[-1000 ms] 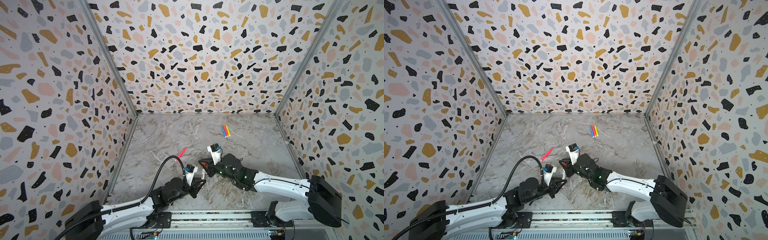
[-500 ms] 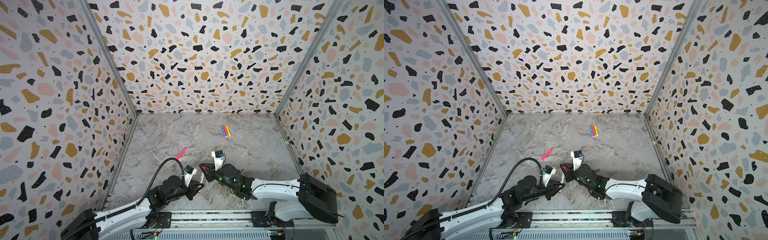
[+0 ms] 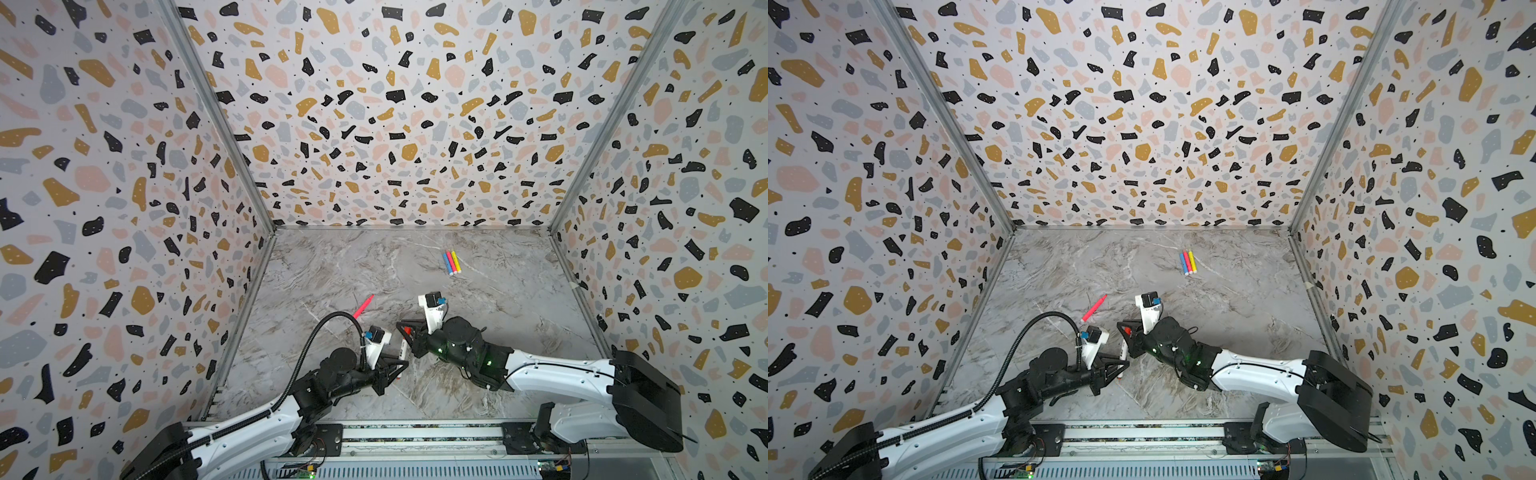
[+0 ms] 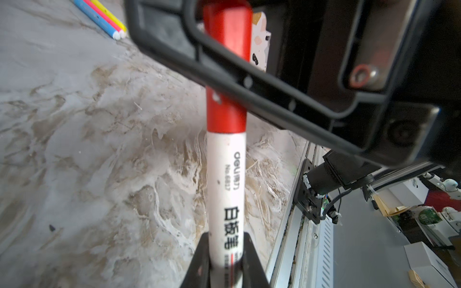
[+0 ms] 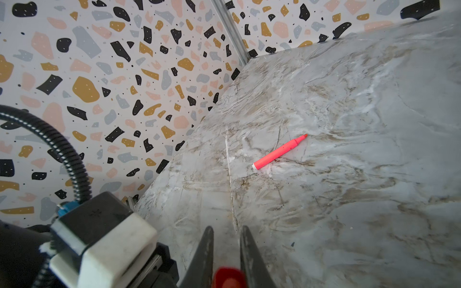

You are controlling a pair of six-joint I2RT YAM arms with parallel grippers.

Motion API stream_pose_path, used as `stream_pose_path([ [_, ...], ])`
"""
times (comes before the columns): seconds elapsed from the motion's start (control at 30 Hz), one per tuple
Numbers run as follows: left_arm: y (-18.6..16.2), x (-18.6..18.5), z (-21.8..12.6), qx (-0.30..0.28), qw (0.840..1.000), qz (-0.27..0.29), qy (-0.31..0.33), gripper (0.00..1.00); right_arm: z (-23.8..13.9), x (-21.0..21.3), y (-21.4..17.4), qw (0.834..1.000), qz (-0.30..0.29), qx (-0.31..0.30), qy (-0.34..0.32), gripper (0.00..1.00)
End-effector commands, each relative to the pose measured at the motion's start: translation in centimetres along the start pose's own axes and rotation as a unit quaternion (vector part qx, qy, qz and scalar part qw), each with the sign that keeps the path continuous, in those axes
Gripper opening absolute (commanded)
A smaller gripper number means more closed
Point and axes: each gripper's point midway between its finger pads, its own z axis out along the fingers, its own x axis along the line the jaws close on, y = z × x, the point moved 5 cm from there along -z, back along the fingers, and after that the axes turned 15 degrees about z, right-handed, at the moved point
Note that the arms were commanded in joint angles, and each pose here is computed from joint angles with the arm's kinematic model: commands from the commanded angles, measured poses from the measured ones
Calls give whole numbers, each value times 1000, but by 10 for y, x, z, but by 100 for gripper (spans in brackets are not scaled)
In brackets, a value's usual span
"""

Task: Insert the pens into the pen caps
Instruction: 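Grasp the capped white marker with the right gripper beside the left gripper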

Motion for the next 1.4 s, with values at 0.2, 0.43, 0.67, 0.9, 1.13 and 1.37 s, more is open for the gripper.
stream_pose_path([
  [0.2,41,15,5,-106,993,23,53,0,-52,22,36,998,-52,28,22,55],
  [0.43,45,15,3,-113,990,34,73,0,-49,13,36,997,-57,50,21,48],
  [0.67,50,13,1,-125,989,33,77,0,-32,18,25,993,-59,90,55,43],
  [0.9,50,12,1,-126,988,33,78,0,-19,22,29,992,-61,92,64,40],
  [1.13,51,10,1,-131,988,32,75,0,-6,25,30,991,-62,97,73,36],
  [1.37,56,8,0,-138,987,32,72,0,6,17,20,990,-49,116,69,34],
])
